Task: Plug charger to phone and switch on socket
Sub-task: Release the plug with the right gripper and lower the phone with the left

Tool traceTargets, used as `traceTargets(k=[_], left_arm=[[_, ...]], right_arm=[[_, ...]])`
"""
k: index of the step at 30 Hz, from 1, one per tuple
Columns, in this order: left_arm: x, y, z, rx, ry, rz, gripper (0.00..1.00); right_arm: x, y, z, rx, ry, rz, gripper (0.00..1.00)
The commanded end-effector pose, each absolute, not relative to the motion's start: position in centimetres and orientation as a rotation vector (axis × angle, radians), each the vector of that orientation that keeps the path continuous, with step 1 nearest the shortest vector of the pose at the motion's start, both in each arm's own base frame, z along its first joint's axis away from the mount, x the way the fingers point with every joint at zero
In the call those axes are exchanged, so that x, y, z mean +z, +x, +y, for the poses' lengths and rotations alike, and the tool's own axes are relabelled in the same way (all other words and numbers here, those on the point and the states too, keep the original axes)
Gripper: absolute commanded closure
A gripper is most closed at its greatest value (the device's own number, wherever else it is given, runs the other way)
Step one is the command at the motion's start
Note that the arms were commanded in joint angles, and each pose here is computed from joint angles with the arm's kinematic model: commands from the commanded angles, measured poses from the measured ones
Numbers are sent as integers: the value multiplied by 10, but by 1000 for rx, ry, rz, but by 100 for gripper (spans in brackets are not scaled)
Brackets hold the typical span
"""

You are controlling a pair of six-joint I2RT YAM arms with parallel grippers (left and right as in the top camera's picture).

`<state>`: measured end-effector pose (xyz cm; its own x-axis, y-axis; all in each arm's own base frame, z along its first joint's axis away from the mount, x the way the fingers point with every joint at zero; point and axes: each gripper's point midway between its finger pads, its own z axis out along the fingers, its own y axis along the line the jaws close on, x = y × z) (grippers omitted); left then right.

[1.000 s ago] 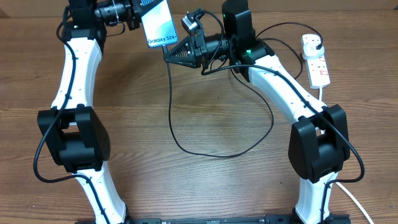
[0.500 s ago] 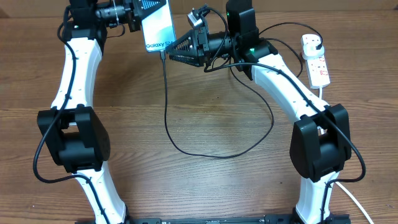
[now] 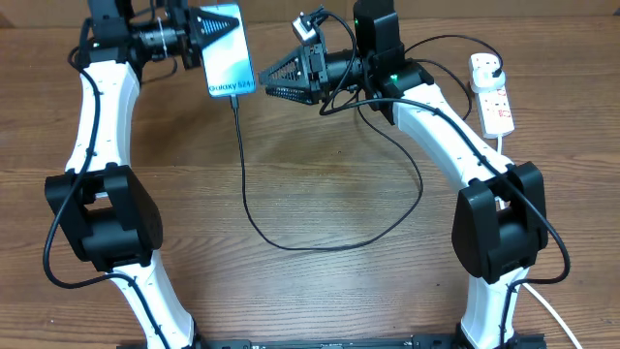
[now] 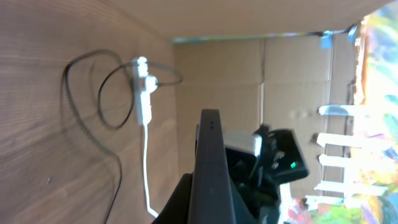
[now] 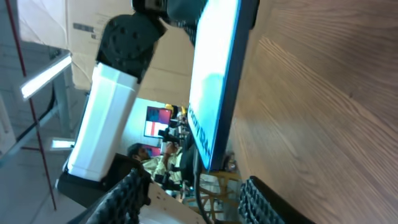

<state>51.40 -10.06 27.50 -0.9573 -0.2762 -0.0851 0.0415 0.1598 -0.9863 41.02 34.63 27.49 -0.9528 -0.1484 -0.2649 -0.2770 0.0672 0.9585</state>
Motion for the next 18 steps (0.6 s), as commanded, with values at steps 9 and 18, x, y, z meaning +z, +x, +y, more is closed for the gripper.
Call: traceTargets(k=[9,18], left_arm=[[189,485,-104,-1340,-119,2543,96],[146,476,-125,-878,165,2722,96]], right_arm=[[184,432,315,1523,-235,2517,46],[141,436,285,1164,-156,2677,44]])
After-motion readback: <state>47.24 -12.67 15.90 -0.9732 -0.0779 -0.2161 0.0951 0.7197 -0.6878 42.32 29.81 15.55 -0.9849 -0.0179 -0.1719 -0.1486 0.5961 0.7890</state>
